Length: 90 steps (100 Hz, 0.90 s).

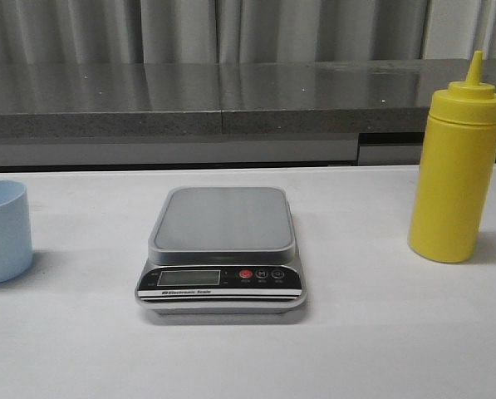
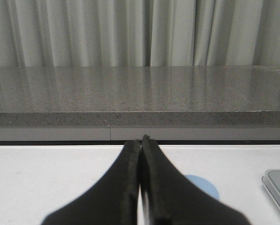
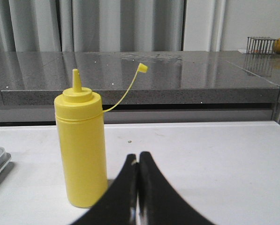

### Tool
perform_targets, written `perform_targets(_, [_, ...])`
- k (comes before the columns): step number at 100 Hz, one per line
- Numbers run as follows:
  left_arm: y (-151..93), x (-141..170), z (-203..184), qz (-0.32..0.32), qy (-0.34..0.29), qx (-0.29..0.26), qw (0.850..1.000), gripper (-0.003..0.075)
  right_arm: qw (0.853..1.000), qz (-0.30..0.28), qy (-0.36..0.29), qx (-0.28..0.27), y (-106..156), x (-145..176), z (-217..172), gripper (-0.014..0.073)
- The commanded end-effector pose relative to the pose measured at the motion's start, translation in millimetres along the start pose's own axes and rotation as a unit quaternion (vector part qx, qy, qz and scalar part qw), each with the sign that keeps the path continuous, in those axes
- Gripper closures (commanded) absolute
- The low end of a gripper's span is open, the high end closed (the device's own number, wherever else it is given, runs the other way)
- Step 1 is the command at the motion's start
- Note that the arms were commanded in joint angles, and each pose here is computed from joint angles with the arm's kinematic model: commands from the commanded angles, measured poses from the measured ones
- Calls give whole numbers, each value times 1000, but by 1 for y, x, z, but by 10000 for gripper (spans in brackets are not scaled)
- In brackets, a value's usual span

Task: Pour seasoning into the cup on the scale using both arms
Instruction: 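Move the left gripper toward the light blue cup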

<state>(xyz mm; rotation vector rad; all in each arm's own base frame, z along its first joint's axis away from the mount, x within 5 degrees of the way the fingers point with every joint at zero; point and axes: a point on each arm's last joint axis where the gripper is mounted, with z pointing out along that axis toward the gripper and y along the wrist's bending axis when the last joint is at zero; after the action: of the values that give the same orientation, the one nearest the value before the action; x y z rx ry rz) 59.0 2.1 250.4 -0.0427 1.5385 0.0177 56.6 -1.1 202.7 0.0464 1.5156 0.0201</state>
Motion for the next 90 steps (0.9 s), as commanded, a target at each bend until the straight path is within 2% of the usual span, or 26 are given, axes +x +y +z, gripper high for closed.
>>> perform_targets(1, [0, -27, 8, -1, -25, -1, 1000, 741, 998, -1, -56, -5, 1, -14, -2, 662])
perform_targets(13, [0, -41, 26, -1, 25, -1, 1000, 741, 998, -1, -56, -5, 1, -14, -2, 662])
perform_targets(28, [-1, -51, 57, -2, 126, 0, 992, 741, 998, -1, -56, -5, 1, -14, -2, 662])
perform_targets(52, [-2, -66, 103, -2, 202, 3, 979, 738, 998, -1, -56, -5, 1, -14, -2, 662])
perform_targets(59, [-2, -67, 115, -2, 225, 3, 974, 714, 998, -1, -56, -5, 1, -14, -2, 662])
perform_targets(68, [-2, -63, 131, -2, 260, 4, 966, 613, 998, -1, -56, -5, 1, -14, -2, 662])
perform_targets(85, [-3, -52, 162, -11, 313, 4, 950, 302, 998, -1, -56, -5, 1, -14, -2, 662])
perform_targets(90, [-4, -49, 170, -25, 327, 5, 945, 241, 998, -1, -56, -5, 1, -14, -2, 662])
